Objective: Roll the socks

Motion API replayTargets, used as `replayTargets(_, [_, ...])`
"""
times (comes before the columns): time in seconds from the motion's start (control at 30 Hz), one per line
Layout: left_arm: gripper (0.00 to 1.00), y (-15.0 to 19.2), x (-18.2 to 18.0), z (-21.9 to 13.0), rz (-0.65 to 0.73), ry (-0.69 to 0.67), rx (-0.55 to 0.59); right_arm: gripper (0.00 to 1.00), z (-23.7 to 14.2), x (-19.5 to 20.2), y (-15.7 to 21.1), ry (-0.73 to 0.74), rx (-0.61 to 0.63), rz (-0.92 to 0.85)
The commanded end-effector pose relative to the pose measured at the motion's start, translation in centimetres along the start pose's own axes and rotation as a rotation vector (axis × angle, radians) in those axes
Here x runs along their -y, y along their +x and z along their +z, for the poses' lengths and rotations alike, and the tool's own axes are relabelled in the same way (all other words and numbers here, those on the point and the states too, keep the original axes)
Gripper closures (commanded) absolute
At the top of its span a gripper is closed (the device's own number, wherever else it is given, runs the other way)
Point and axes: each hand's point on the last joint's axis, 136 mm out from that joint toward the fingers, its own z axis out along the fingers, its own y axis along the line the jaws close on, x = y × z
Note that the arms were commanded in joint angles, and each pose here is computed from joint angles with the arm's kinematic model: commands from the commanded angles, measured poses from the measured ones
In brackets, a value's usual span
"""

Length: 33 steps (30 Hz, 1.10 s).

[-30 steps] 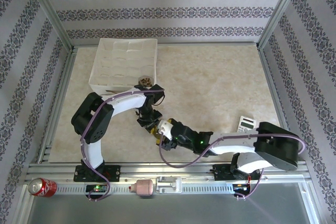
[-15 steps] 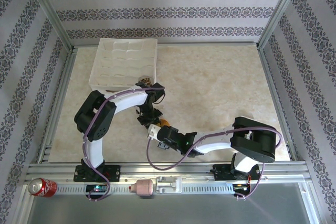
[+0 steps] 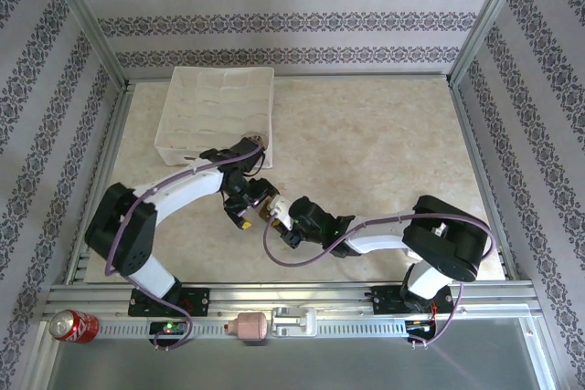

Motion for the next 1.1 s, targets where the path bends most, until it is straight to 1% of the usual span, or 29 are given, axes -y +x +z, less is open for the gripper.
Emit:
replayTargets(0.0, [0.12, -1.1, 0.0, -0.5, -0.016, 0.071, 0.056, 1.00, -0.6, -0.8, 8.2, -0.123, -0.262, 0.120])
replayTargets(0.2, [0.22, -0.3, 2.2, -0.2, 0.065, 0.308, 0.035, 1.00, -0.9, 0.5, 8.1, -0.232, -0.247, 0.335])
replayTargets(0.27, [0.23, 0.1, 3.1, -0.1, 0.107, 0.368, 0.030, 1.00, -0.9, 0.6, 8.0, -0.288, -0.246, 0.401])
replayTargets(0.47, [0.23, 0.8, 3.9, 1.4, 0.160, 0.399, 0.023, 1.00, -1.0, 1.6, 8.1, -0.429, -0.257, 0.634])
replayTargets(0.57, [0.23, 0.9, 4.6, 2.7, 0.178, 0.412, 0.015, 1.00, -0.9, 2.5, 8.1, -0.476, -0.259, 0.760])
replayTargets(0.63, [0.24, 0.9, 4.8, 3.7, 0.174, 0.412, 0.003, 1.00, -0.6, 3.2, 8.3, -0.476, -0.277, 0.825])
replayTargets(0.73, [0.24, 0.7, 5.1, 4.8, 0.160, 0.412, -0.001, 1.00, -0.5, 3.8, 8.0, -0.501, -0.266, 0.883])
replayTargets(0.87, [0.25, 0.2, 6.3, 5.6, 0.144, 0.451, 0.004, 1.00, -0.5, 4.0, 7.7, -0.517, -0.268, 0.923])
replayTargets(0.97, [0.29, 0.0, 6.9, 6.4, 0.134, 0.461, -0.003, 1.00, -0.3, 4.3, 7.9, -0.526, -0.278, 0.971])
replayTargets(1.07, [0.35, 0.0, 6.8, 7.6, 0.120, 0.451, -0.019, 1.00, 0.0, 4.4, 8.0, -0.533, -0.294, 1.018])
